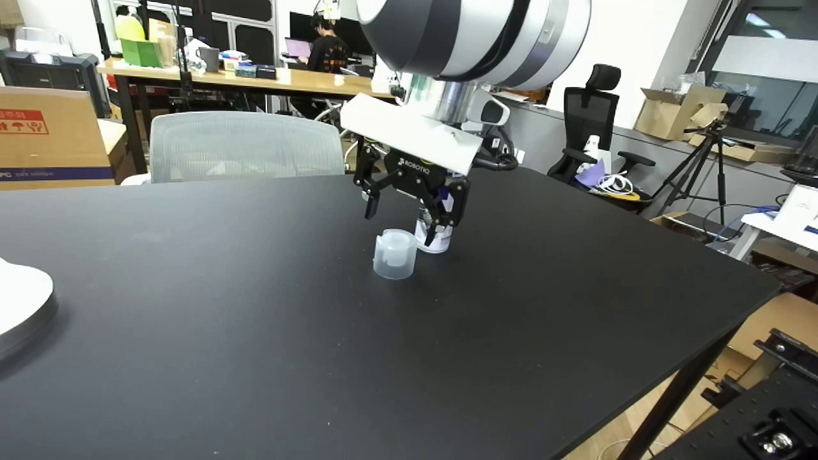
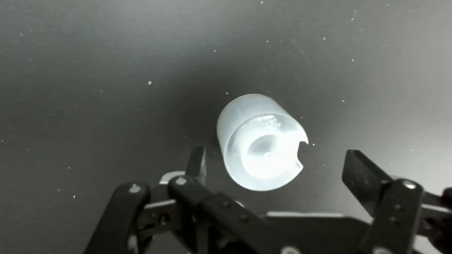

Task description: Place the lid on the spray bottle

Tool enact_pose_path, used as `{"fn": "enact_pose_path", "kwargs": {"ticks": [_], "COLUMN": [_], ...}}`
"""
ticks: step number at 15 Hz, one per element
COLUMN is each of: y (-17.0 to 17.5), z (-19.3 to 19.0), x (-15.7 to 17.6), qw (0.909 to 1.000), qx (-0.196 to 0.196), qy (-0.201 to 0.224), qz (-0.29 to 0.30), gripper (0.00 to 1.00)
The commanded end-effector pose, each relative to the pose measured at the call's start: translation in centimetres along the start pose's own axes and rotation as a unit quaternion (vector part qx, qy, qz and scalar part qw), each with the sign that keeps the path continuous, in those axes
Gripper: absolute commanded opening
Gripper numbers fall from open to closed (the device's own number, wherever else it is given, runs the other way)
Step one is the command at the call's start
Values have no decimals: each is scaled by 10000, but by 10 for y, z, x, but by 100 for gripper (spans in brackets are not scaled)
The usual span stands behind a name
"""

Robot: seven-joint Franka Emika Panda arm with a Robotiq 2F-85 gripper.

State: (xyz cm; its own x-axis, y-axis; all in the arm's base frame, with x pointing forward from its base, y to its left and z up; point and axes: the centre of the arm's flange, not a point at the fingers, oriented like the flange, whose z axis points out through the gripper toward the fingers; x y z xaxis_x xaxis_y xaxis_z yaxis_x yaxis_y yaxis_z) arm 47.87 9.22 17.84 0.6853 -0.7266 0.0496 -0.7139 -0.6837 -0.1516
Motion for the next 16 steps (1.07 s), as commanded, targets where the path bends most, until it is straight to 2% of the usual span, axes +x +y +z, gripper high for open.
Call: {"fn": "enact_pose_path", "kwargs": {"ticks": [1,9,10,11,16], "y": [-4,-5,-6,-7,-10], "z": [6,23,25,25,25], "x": [2,10,11,11,11], "qw": [10000,9999,9999,9999,9999], "qx": [2,-72,-71,-59,-11], "qy": [-82,-115,-124,-132,-127], "qz": [21,71,84,79,15], "gripper": [100,100,75,75,39]}}
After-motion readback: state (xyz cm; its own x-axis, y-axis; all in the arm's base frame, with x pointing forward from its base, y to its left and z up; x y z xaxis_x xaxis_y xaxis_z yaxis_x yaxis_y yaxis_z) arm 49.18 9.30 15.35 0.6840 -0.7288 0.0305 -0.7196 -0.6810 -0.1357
